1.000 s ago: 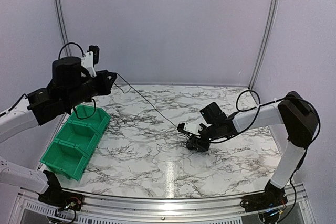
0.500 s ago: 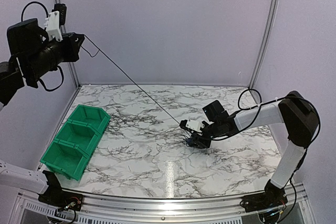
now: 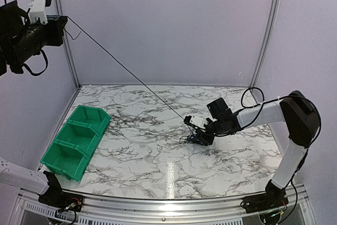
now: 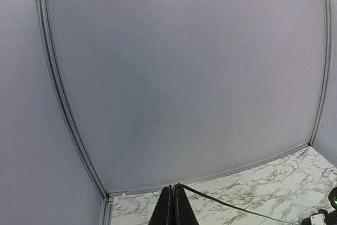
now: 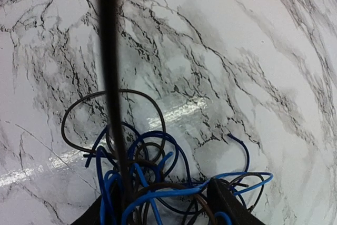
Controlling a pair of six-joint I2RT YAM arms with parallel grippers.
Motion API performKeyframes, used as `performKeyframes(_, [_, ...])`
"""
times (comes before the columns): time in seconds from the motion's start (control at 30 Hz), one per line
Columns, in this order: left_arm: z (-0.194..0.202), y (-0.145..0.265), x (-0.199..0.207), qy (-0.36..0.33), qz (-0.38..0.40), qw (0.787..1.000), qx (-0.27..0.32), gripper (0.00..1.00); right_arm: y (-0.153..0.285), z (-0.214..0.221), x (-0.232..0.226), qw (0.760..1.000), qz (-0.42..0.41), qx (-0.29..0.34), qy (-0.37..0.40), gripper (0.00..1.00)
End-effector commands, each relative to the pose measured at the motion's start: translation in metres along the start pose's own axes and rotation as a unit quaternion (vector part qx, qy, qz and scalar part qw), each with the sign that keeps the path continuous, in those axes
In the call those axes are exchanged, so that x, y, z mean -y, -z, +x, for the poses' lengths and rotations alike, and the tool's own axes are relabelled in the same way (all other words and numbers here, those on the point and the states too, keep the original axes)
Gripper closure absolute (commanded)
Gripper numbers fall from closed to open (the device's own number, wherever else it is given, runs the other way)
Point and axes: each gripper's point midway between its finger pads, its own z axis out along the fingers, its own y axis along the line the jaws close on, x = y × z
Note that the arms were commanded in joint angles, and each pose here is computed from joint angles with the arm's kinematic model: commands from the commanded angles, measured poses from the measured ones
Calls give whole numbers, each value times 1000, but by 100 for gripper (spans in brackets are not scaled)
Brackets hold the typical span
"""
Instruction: Untangle the cables
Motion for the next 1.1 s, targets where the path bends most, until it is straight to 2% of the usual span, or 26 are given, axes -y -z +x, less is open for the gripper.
performKeyframes(0.0, [-54, 28, -49, 36, -70, 994, 72, 100, -2, 42, 15, 996, 19, -72, -45, 46])
performKeyframes(0.1, [-65, 37, -59, 43, -82, 992, 86, 100, 1, 44, 20, 996, 25, -72, -52, 45])
performKeyframes(0.2, [-71, 41, -66, 45, -92, 990, 95, 100, 8, 40, 21, 997, 12, -57, -54, 39])
performKeyframes(0.3, [-57, 30, -53, 36, -82, 993, 78, 100, 16, 36, 20, 998, 5, -48, -41, 34])
performKeyframes(0.33, [-49, 25, -46, 34, -73, 994, 69, 100, 19, 36, 19, 998, 3, -48, -31, 29])
performKeyframes(0.37, [-41, 20, -39, 33, -63, 996, 60, 100, 22, 35, 19, 999, 4, -46, -25, 27])
performKeyframes(0.5, [-21, 6, -25, 18, -53, 998, 32, 100, 27, 37, 18, 999, 9, -49, -17, 28])
performKeyframes(0.6, [-54, 22, -48, 18, -83, 994, 65, 100, 21, 48, 16, 997, -1, -66, -27, 30])
performKeyframes(0.7, [-99, 54, -73, 18, -109, 985, 129, 100, 17, 54, 20, 996, -4, -77, -41, 31])
performKeyframes(0.8, [-121, 74, -95, 20, -145, 976, 160, 100, 19, 59, 28, 995, 3, -81, -54, 31])
performKeyframes(0.93, [-116, 73, -94, 20, -145, 977, 156, 100, 26, 64, 41, 994, 7, -73, -86, 33])
performKeyframes(1.07, [-83, 51, -70, -3, -131, 984, 118, 100, 31, 68, 51, 993, 16, -70, -97, 38])
